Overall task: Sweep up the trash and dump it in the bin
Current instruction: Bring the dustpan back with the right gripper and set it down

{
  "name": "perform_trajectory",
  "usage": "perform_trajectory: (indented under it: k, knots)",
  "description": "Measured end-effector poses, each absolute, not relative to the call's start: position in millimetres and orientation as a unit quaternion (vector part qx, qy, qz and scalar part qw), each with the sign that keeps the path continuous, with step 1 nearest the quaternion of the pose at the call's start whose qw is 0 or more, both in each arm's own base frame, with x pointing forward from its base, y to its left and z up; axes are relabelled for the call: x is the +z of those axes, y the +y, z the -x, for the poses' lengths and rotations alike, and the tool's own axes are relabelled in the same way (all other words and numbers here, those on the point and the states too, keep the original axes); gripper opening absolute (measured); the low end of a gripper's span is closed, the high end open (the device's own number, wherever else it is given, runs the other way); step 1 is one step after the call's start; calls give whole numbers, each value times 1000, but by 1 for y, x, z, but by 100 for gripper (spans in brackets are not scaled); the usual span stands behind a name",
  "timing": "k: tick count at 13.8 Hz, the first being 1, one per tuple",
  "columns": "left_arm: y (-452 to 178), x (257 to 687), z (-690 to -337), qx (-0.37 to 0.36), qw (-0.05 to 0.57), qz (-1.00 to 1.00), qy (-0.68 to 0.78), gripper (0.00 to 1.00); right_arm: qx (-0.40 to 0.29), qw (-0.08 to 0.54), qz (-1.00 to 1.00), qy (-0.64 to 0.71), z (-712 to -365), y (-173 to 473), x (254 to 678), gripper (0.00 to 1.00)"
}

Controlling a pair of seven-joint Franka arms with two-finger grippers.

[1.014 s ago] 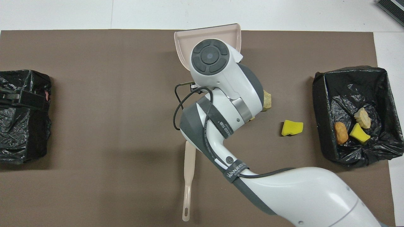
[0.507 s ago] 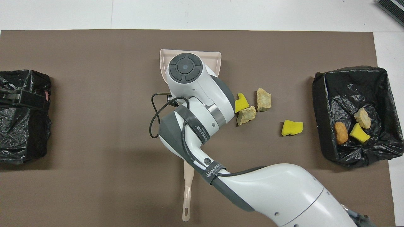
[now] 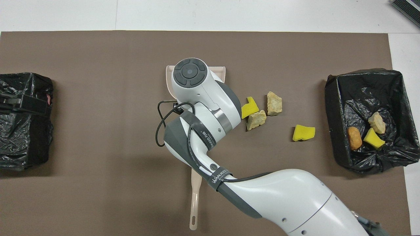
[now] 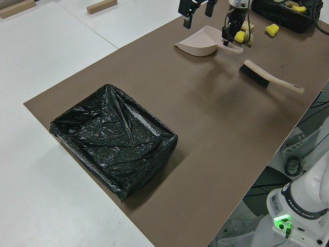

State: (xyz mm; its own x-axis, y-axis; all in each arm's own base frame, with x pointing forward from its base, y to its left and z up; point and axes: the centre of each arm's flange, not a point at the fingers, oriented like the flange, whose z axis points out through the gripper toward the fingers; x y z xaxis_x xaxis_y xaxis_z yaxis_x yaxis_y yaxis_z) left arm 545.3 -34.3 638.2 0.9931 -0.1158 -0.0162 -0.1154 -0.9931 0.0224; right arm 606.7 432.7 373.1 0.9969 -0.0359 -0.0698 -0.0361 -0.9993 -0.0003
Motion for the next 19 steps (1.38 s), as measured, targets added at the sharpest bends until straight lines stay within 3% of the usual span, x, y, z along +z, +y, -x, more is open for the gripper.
perform_trajectory:
  k: [2, 7, 10, 13, 19]
  knots:
    - [-34, 638, -545, -9, 11, -998, -58, 100, 33, 2, 999, 20, -608, 431, 376, 51]
    - [-35, 638, -545, -9, 11, -998, -58, 100, 4, 32, 997, 72, -644, 369, 431, 100]
    - [-35, 638, -545, -9, 11, -998, -58, 100, 0, 77, 992, 98, -641, 343, 490, 100]
    - [-35, 638, -545, -9, 11, -998, -59, 100, 20, 60, 994, 91, -591, 343, 516, 100]
    - [-37, 638, -545, -9, 11, -998, -60, 100, 54, -12, 995, 79, -435, 385, 486, 100]
